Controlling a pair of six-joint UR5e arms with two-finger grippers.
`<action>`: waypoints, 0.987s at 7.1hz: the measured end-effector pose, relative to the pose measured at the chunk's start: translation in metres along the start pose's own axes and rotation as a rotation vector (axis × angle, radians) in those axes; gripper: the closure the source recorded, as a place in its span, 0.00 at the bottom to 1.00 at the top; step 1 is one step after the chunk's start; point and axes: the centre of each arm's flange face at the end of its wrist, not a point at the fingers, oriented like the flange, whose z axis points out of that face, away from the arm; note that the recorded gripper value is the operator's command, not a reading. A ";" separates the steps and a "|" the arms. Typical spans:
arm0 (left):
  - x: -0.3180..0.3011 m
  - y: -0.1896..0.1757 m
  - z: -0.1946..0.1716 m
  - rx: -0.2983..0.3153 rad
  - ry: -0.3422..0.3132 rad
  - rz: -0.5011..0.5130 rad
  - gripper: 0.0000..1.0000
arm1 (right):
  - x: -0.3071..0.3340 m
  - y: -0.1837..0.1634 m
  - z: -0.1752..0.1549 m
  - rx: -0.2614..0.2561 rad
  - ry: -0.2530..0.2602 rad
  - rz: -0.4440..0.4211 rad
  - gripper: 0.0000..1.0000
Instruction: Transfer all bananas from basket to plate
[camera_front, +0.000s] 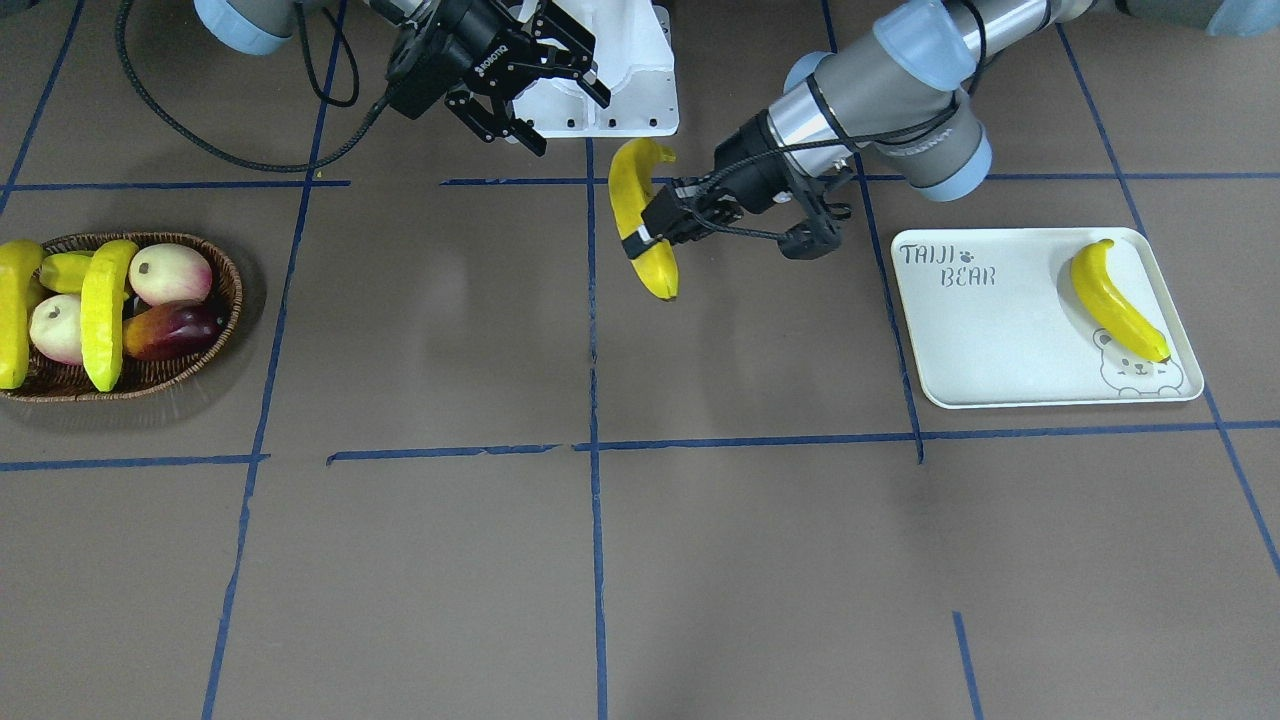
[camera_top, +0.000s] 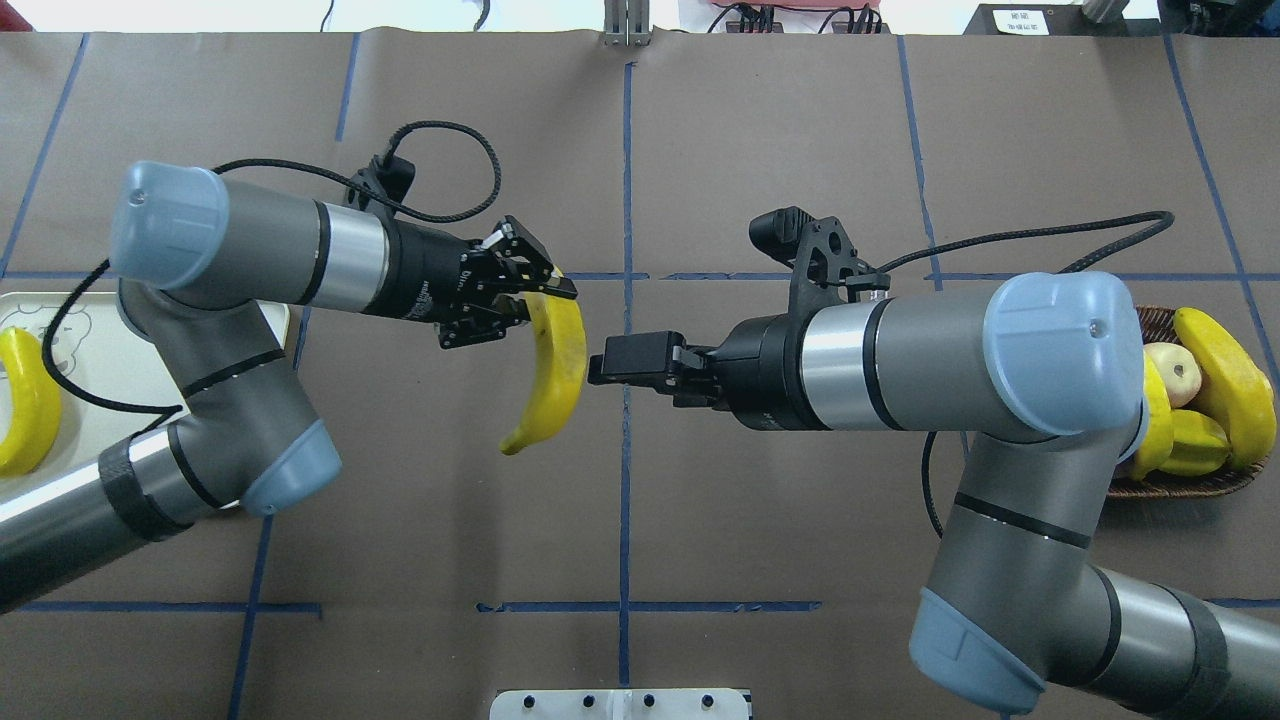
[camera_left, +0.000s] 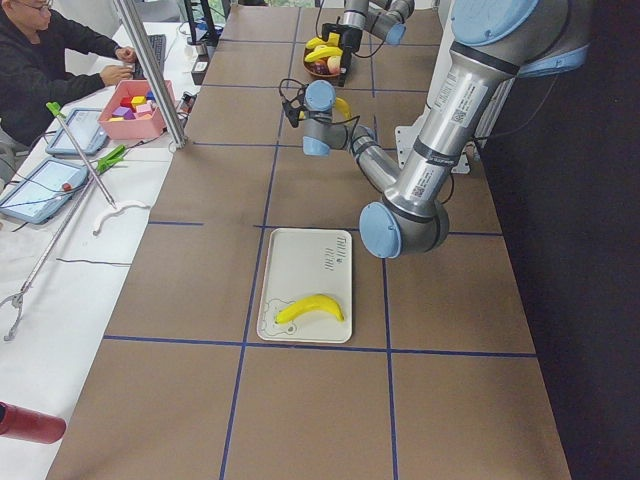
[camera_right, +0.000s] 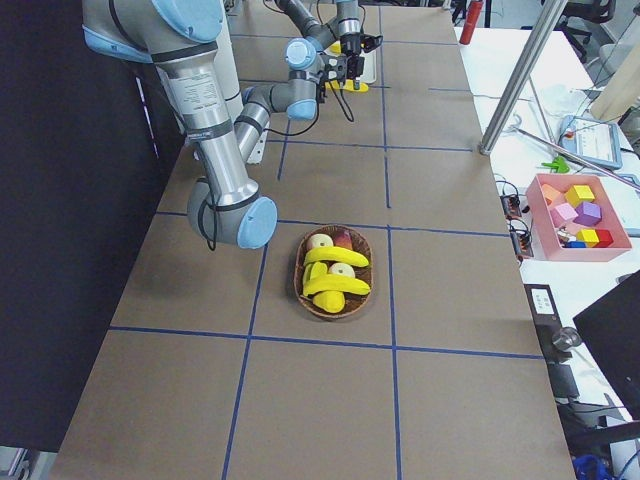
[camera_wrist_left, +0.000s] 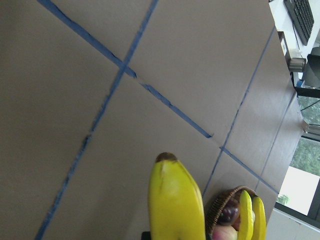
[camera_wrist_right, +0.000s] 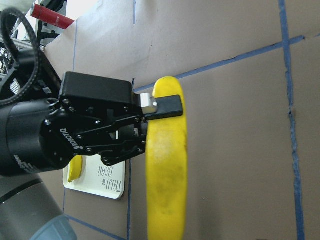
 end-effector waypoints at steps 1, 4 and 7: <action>-0.031 -0.034 -0.033 0.050 -0.066 0.051 1.00 | 0.008 -0.024 -0.011 0.012 0.052 0.013 0.00; -0.243 -0.105 -0.157 0.185 -0.401 0.287 1.00 | 0.062 -0.114 -0.070 -0.004 0.291 -0.054 0.00; -0.350 -0.122 -0.212 0.253 -0.612 0.347 1.00 | 0.138 -0.147 -0.109 -0.041 0.461 -0.203 0.00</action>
